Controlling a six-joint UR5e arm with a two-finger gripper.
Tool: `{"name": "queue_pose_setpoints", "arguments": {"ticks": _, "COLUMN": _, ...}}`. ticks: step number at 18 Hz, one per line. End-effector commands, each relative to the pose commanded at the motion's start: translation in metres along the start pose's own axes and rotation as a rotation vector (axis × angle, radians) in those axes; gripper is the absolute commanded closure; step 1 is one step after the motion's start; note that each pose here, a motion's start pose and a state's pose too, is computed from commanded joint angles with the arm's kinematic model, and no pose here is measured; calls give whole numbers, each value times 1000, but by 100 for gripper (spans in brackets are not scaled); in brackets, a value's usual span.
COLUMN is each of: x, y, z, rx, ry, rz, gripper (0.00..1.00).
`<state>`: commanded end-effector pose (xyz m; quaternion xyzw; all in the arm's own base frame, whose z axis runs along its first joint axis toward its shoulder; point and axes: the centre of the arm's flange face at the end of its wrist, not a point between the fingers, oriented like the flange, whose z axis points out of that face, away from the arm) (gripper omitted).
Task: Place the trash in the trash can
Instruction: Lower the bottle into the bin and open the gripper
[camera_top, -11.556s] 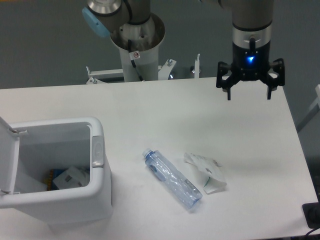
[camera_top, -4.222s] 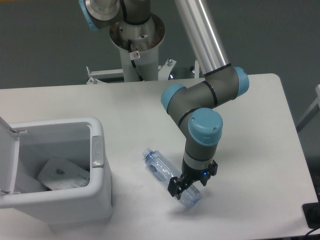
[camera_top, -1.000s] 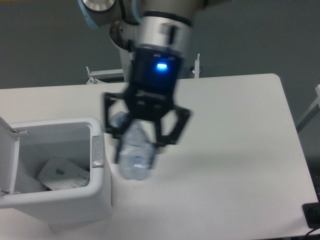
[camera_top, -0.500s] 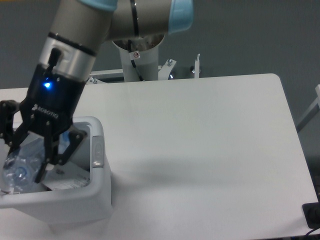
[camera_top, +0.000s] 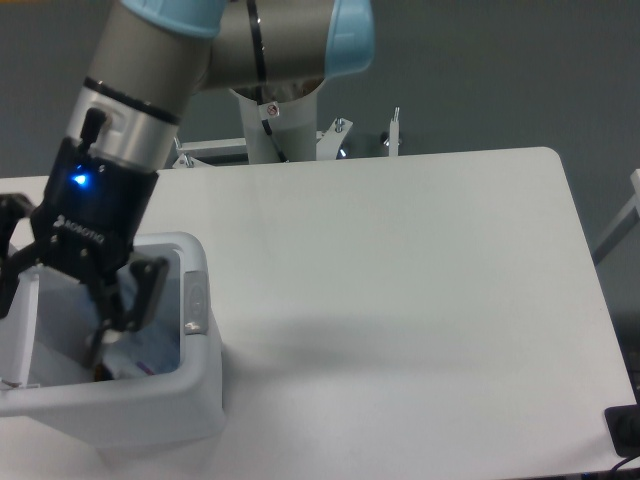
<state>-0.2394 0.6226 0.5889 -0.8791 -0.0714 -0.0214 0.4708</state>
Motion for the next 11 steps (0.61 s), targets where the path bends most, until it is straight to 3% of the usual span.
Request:
{"name": "queue_pose_setpoints", "arguments": {"ticks": 5, "x": -78, "y": 9, "z": -24, "rx": -86, "ry": -357, "rz": 17, "gripper": 0}}
{"name": "queue_pose_setpoints", "arguments": {"ticks": 8, "x": -101, "y": 25, "z": -26, "rx": -237, "ry": -415, "rz": 111, "gripper": 0}}
{"name": "queue_pose_setpoints", "arguments": {"ticks": 11, "x": -111, "y": 40, "z": -35, "rx": -380, "ry": -426, "rz": 156, "gripper": 0}}
